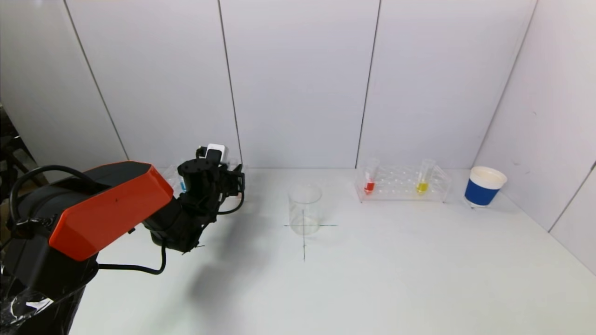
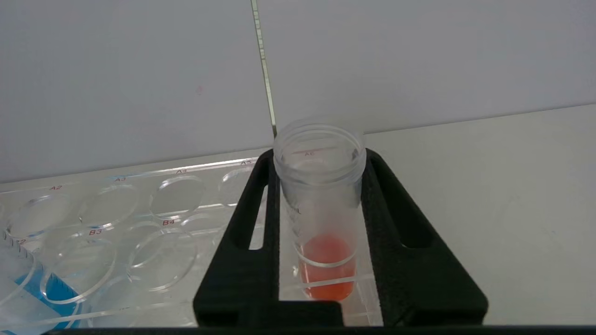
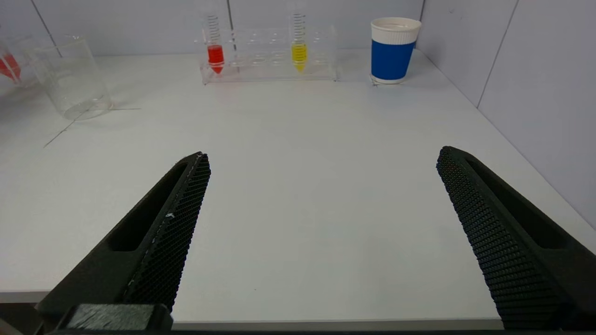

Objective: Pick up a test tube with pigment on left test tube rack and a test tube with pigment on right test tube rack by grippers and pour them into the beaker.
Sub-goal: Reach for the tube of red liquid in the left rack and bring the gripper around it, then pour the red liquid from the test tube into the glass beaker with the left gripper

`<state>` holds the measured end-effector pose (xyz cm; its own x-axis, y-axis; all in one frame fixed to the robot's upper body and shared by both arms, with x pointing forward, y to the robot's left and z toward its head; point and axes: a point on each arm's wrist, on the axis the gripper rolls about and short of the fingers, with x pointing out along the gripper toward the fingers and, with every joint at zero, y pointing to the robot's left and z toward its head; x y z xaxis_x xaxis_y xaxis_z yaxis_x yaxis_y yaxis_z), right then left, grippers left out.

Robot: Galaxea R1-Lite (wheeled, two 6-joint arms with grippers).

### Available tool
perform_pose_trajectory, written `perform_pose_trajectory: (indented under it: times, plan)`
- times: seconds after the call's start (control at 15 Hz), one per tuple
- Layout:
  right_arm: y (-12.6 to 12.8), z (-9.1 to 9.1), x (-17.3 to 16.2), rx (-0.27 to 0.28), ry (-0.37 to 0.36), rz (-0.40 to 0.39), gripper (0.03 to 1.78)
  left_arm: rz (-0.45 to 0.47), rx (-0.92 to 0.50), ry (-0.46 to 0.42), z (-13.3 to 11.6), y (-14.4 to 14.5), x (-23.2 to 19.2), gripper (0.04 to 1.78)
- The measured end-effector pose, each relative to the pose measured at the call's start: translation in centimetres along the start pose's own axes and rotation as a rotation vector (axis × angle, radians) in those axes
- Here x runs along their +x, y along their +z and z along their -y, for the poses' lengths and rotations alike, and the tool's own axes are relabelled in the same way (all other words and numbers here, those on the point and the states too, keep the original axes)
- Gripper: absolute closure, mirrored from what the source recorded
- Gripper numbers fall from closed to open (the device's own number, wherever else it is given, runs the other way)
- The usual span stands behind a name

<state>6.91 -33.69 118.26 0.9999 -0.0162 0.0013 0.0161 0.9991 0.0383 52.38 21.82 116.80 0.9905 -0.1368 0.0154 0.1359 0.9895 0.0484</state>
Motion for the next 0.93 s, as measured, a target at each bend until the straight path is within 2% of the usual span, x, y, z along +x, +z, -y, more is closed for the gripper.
perform_pose_trajectory:
  times: [0.13,0.93]
  plan:
    - [0.0,0.0,0.0,0.0,0.0,0.0,0.04,0.0,0.0,0.0,-0.02,-0.03,0.01,1.38]
    - [0.0,0.0,0.0,0.0,0.0,0.0,0.04,-0.002,0.0,0.001,-0.03,-0.03,-0.02,1.38]
